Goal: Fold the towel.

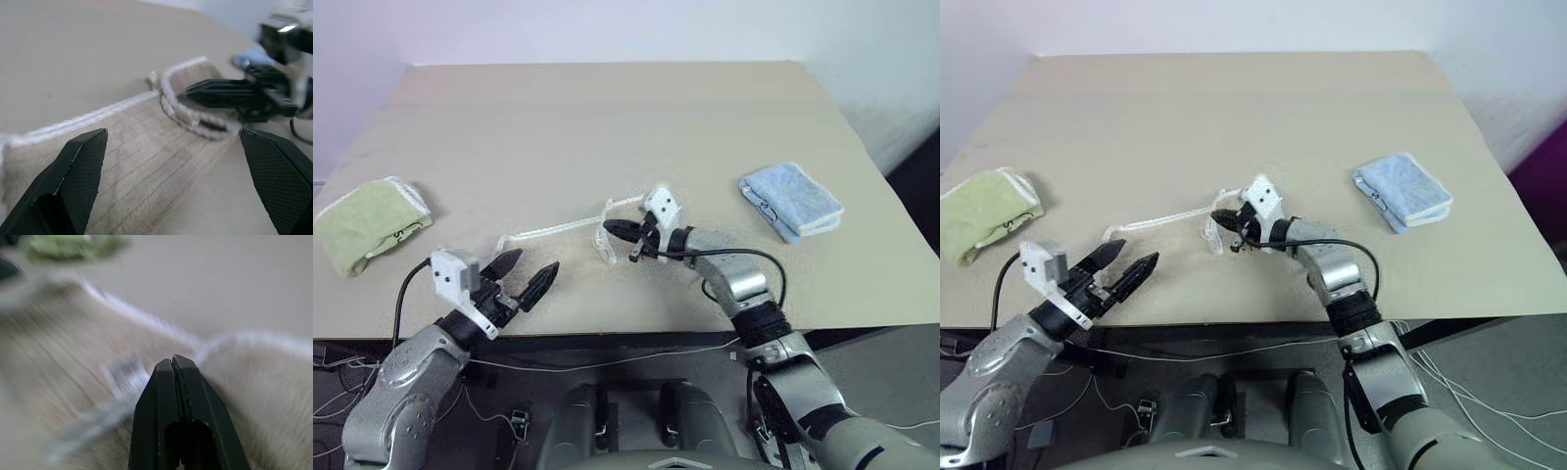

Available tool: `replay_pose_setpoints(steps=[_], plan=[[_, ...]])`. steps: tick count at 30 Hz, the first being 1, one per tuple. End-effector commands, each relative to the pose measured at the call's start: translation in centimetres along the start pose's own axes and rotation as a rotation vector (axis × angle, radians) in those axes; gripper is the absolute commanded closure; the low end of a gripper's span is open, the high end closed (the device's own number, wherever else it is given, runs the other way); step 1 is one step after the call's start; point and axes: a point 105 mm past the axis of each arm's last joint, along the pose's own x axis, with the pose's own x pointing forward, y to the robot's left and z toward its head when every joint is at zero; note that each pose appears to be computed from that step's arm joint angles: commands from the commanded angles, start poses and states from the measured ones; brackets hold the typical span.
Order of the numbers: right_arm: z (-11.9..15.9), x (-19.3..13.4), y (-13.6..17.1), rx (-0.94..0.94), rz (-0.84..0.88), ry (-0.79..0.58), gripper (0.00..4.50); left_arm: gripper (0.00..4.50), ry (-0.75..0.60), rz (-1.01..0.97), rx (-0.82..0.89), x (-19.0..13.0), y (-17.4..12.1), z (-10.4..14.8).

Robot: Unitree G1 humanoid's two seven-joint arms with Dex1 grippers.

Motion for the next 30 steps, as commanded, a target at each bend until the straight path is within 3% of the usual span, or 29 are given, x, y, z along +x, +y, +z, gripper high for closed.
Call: replay_pose_setpoints(steps=[1,5,10,14,21,30], plan=[[5.5,-1.9,0.0,-0.079,0.047,-0.124,4.46,0.0,-0.063,0.092,-0.118,-1.4,-0.8,1.2],[7.1,-2.7,-1.1,-0.111,0.031,-0.122,4.46,0.0,-0.065,0.249,-0.274,-2.5,-0.4,0.4],[7.0,-2.5,-2.3,-0.132,0.017,-0.099,4.46,0.0,-0.134,0.398,-0.589,-3.2,-0.3,-0.5],[7.5,-2.1,-2.1,-0.159,0.037,-0.11,4.46,0.0,-0.077,0.534,-0.775,-3.0,0.0,-2.3],[8.2,-2.5,-1.3,-0.179,0.054,-0.129,4.46,0.0,-0.05,0.588,-0.917,-1.5,0.2,-3.4],[7.3,-3.5,-1.6,-0.182,-0.006,-0.107,4.46,0.0,-0.021,0.583,-0.932,0.2,1.5,-3.4]])
